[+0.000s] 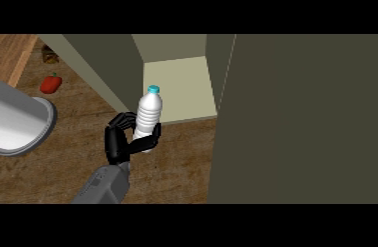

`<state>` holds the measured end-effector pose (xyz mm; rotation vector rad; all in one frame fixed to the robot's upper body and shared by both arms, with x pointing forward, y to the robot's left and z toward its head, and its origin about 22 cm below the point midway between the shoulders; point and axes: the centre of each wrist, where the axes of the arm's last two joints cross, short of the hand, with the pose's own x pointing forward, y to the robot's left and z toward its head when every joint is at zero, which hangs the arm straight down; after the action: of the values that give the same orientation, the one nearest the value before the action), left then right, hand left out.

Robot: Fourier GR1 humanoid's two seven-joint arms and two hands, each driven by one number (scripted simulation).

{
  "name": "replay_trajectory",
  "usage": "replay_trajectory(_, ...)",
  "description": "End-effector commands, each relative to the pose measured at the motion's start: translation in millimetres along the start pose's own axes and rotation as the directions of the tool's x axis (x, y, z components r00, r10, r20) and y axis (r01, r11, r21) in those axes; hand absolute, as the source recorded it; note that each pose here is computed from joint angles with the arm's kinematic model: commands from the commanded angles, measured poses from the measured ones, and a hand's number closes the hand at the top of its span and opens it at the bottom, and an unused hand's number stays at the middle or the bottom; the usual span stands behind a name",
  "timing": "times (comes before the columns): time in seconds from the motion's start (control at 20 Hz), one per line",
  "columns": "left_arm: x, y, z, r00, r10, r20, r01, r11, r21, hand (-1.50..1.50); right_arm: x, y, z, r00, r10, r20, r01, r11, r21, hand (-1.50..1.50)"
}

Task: Pick up the bottled water, place it into the cabinet and close the cabinet

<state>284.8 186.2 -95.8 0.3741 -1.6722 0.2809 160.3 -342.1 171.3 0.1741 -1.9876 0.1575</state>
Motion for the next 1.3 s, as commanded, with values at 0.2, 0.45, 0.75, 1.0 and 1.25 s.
replay_trajectory(0.2, 57, -82, -35, 0.982, 0.185, -0.037, -0.188, 0.976, -0.107, 1.5, -4, -7, -3, 1.0, -0.018, -0.006, 0.018, 1.0, 0.01, -1.5)
replay_trajectory(0.45, 60, -78, -41, 0.984, 0.181, -0.004, -0.18, 0.98, -0.08, 1.5, -1, -13, -7, 1.0, -0.003, 0.006, 0.003, 1.0, 0.018, -1.5)
replay_trajectory(0.75, 60, -70, -47, 0.988, 0.156, 0.017, -0.154, 0.986, -0.067, 1.5, -1, -9, -9, 1.0, -0.021, 0.018, 0.02, 0.999, 0.044, -1.5)
replay_trajectory(1.0, 59, -58, -52, 0.989, 0.144, 0.042, -0.143, 0.989, -0.025, -1.5, -2, -15, -8, 0.999, -0.032, 0.022, 0.032, 0.999, 0.027, -1.5)
replay_trajectory(1.25, 61, -48, -56, 0.988, 0.146, 0.051, -0.145, 0.989, -0.015, -1.5, -4, -16, -13, 0.999, -0.032, 0.005, 0.032, 0.998, 0.056, -1.5)
